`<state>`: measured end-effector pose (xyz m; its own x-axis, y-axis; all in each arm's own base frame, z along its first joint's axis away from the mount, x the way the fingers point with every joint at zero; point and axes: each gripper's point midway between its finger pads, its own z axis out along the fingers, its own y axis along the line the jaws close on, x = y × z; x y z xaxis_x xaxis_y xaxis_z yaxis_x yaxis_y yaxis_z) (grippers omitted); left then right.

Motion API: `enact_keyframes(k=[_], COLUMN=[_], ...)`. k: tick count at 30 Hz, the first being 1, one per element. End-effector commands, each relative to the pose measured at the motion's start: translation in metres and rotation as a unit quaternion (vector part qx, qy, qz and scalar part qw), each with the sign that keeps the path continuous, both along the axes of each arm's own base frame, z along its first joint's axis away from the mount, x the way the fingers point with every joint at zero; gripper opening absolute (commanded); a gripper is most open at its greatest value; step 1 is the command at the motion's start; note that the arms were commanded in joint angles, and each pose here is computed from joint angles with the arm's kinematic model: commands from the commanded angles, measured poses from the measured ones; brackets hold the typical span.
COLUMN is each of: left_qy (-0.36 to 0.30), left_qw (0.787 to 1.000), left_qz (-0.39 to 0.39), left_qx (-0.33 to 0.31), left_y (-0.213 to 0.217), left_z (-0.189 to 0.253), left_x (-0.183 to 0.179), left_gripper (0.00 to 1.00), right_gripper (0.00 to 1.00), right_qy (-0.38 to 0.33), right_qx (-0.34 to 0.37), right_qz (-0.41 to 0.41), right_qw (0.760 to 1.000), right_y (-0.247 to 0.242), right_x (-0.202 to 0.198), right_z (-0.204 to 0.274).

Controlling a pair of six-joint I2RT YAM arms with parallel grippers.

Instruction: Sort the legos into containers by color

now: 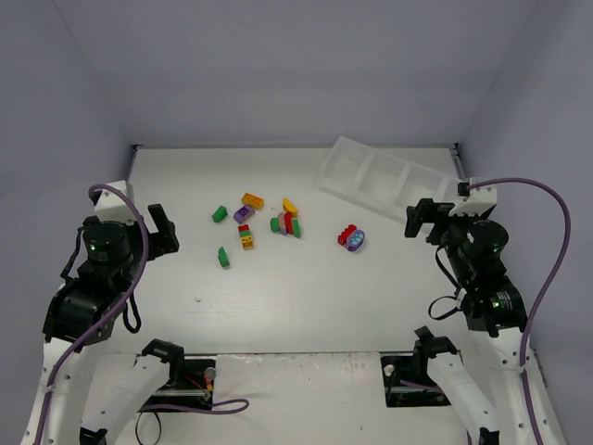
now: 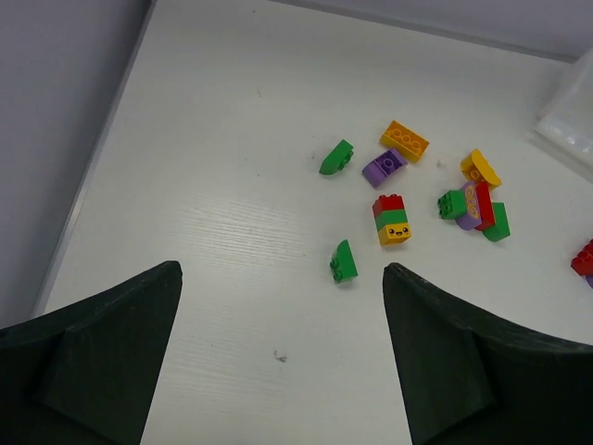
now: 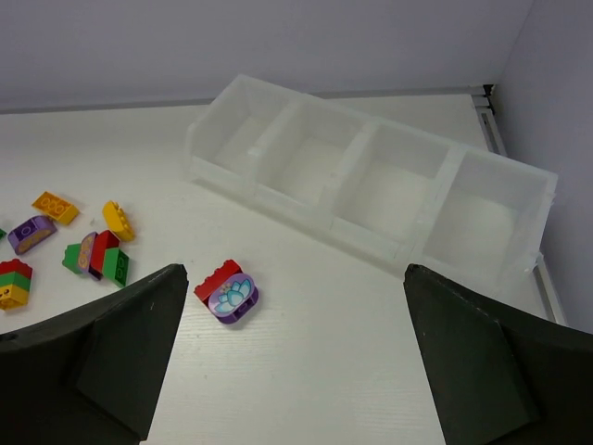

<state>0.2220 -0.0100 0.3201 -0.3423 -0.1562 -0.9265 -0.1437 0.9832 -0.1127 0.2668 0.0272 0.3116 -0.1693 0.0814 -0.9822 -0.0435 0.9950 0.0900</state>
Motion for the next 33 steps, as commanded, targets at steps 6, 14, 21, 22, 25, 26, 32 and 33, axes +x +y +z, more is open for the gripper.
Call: enact_keyframes(k=[6, 14, 21, 22, 25, 26, 32, 33], left_qy=[0.023, 0.113, 0.210, 0.212, 0.234, 0.237, 0.271, 0.282], left_qw=[0.999, 0.989, 0.965, 0.965, 0.959, 0.958, 0.952, 0.949], left_qz=[-0.016, -0.035, 0.030, 0.036, 0.041, 0.044, 0.058, 0.062], left_qx=[-0.034, -0.094, -0.151, -0.151, -0.155, -0.152, -0.130, -0.123], left_y=[-0.018, -0.053, -0.072, -0.073, -0.080, -0.081, -0.090, -0.089], left_z=[-0.009, -0.053, -0.124, -0.131, -0.155, -0.160, -0.207, -0.218], left_x=[0.015, 0.048, 0.078, 0.082, 0.091, 0.094, 0.112, 0.114], left_gripper=[0.82, 0.71, 0.71, 0.71, 0.71, 0.71, 0.70, 0.69], right_gripper=[1.00, 1.00, 1.00, 1.00, 1.00, 1.00, 1.00, 1.00], right_qy=[-0.012, 0.019, 0.026, 0.026, 0.028, 0.029, 0.036, 0.035], right_qx=[0.033, 0.039, 0.029, 0.029, 0.028, 0.027, 0.027, 0.028], right_qz=[-0.023, -0.023, -0.052, -0.051, -0.052, -0.052, -0.047, -0.044], right_qw=[0.999, 0.999, 0.998, 0.998, 0.998, 0.998, 0.998, 0.998], right_y=[0.000, 0.004, -0.006, -0.006, -0.006, -0.006, -0.005, -0.004], right_x=[0.017, 0.033, 0.036, 0.035, 0.035, 0.035, 0.033, 0.033], right_z=[0.013, 0.001, -0.005, -0.004, -0.006, -0.006, -0.011, -0.011])
